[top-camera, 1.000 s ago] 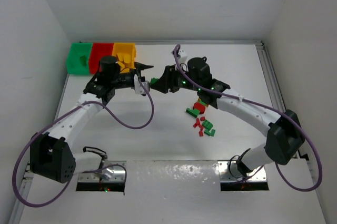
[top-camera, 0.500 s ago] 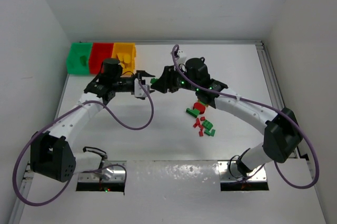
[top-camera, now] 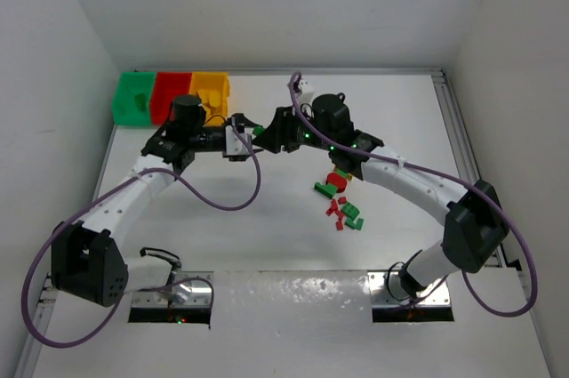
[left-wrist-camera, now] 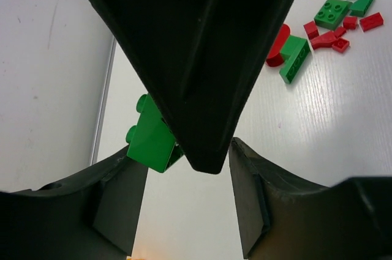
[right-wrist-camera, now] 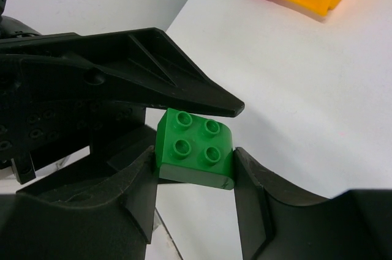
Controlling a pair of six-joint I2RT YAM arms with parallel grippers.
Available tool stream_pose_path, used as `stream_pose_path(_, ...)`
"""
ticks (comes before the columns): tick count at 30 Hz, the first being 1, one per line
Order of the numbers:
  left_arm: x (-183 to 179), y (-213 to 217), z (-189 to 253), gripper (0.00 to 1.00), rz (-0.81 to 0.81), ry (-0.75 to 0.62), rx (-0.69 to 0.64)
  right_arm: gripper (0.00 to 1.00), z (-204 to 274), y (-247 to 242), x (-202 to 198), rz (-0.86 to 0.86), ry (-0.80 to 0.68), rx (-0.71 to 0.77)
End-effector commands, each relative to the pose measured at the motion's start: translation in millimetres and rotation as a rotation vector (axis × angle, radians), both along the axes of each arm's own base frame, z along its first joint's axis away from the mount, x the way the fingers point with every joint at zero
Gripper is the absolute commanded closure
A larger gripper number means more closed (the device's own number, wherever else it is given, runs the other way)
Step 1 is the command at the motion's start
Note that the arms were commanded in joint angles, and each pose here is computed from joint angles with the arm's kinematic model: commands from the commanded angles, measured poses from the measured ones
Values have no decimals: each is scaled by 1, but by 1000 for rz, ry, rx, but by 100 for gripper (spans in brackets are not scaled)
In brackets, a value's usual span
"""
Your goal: Sort the legos into containers by color
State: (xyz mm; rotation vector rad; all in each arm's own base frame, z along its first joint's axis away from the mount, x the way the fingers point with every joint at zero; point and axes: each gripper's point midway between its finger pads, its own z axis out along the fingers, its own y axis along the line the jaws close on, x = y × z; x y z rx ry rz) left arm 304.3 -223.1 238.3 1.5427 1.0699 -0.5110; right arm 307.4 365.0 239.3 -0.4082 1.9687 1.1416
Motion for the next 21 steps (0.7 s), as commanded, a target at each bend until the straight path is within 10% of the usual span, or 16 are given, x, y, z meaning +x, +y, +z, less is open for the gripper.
stream_pose_path(1,-11,-19,26,49,-98,-70,-62,100,18,9,2,12,-37,48)
stream_pose_path(8,-14,-24,27,61,-111,-69,-70,100,11,12,2,21,-16,41)
stream_pose_path(16,-17,-26,31,97,-115,-74,-81,100,8,12,1,28,-9,42)
stream_pose_path(21,-11,-21,28,50,-90,-133,-37,100,5,10,-3,38,-8,29)
